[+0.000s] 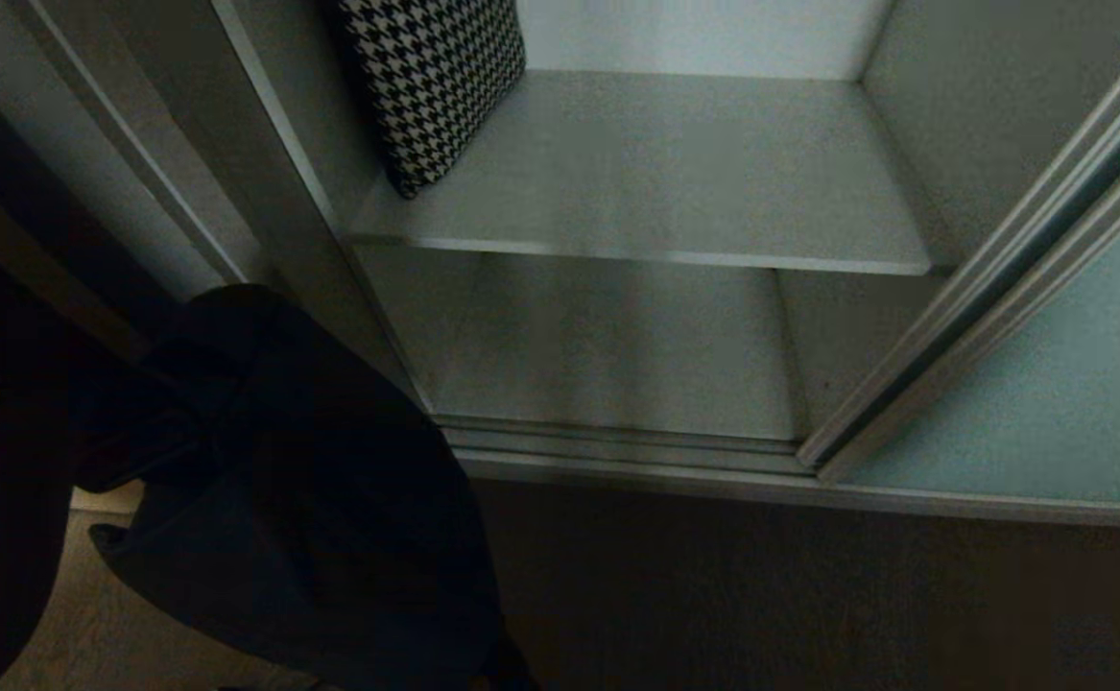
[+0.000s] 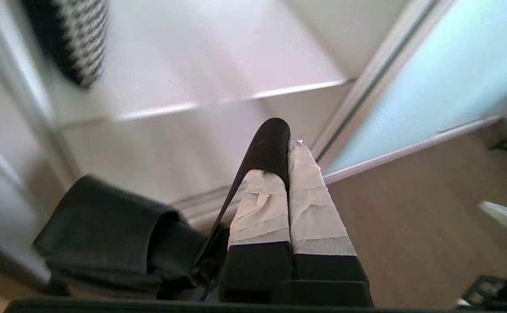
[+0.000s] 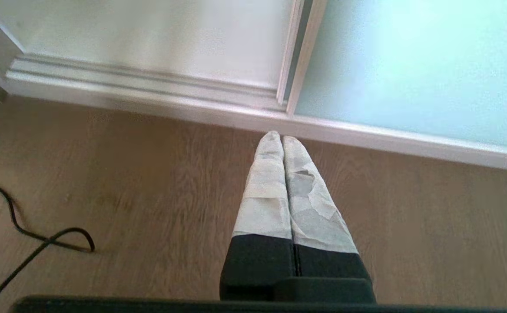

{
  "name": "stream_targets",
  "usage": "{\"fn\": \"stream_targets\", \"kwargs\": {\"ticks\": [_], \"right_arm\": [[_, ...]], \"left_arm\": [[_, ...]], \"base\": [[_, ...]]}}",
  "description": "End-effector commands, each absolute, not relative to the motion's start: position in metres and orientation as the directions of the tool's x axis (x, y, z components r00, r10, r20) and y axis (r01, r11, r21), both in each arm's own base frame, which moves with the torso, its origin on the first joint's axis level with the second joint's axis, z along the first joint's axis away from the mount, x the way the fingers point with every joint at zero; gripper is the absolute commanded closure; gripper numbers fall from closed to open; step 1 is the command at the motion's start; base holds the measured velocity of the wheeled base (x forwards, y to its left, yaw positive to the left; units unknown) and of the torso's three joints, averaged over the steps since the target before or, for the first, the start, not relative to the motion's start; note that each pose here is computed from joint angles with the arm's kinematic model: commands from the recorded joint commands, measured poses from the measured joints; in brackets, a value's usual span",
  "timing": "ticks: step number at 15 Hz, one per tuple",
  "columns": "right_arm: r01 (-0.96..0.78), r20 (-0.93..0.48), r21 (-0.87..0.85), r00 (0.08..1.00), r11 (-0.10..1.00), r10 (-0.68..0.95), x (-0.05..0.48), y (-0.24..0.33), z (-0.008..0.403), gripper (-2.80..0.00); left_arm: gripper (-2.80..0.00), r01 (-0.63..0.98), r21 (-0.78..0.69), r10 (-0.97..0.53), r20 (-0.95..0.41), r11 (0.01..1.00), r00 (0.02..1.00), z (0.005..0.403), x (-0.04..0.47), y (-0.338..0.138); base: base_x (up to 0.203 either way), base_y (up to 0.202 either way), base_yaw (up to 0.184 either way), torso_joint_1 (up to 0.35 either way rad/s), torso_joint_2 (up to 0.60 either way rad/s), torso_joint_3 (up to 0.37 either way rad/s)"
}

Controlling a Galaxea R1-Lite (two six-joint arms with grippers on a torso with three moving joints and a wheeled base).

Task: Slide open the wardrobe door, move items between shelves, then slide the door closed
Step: Place the bag on the higher shelf

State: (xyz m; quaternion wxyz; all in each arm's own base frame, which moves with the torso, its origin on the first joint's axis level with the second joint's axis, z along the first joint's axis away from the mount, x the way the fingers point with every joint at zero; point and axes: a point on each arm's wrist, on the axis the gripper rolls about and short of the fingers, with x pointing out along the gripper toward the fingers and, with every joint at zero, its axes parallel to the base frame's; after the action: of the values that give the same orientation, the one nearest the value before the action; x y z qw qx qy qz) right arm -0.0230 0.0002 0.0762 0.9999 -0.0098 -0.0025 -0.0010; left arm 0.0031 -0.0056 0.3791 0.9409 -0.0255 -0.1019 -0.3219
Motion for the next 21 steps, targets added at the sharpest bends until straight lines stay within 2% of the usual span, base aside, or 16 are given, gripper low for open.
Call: {"fn": "stream_targets", "kwargs": {"ticks": [1, 11, 17, 21], "right_arm": [[0.002, 0.006, -0.02, 1.0, 1.0, -0.002, -0.023, 0.0, 0.076, 0.0], [0.002, 0.005, -0.02, 1.0, 1.0, -0.002, -0.023, 0.0, 0.076, 0.0], [0.002, 0.005, -0.02, 1.0, 1.0, -0.002, -0.023, 0.0, 0.076, 0.0], [0.002, 0.006, -0.02, 1.0, 1.0, -0.002, -0.023, 0.0, 0.076, 0.0]], "left_arm": [[0.0, 0.628, 0.024, -0.617, 0.218, 0.778, 0.756, 0.383, 0.001, -0.005], [0.0, 0.635, 0.044, -0.617, 0.293, 0.772, 0.73, 0.405, -0.009, 0.0], [0.0, 0.689, 0.102, -0.677, 0.333, 0.718, 0.656, 0.419, -0.016, 0.002], [0.0, 0.719, 0.195, -0.735, 0.331, 0.667, 0.592, 0.431, -0.008, -0.005]], "base": [[0.0, 0.0, 0.0, -0.003, 0.0, 0.086], [0.0, 0.0, 0.0, 0.002, 0.0, 0.027], [0.0, 0.0, 0.0, 0.0, 0.0, 0.0], [0.0, 0.0, 0.0, 0.0, 0.0, 0.0]]}}
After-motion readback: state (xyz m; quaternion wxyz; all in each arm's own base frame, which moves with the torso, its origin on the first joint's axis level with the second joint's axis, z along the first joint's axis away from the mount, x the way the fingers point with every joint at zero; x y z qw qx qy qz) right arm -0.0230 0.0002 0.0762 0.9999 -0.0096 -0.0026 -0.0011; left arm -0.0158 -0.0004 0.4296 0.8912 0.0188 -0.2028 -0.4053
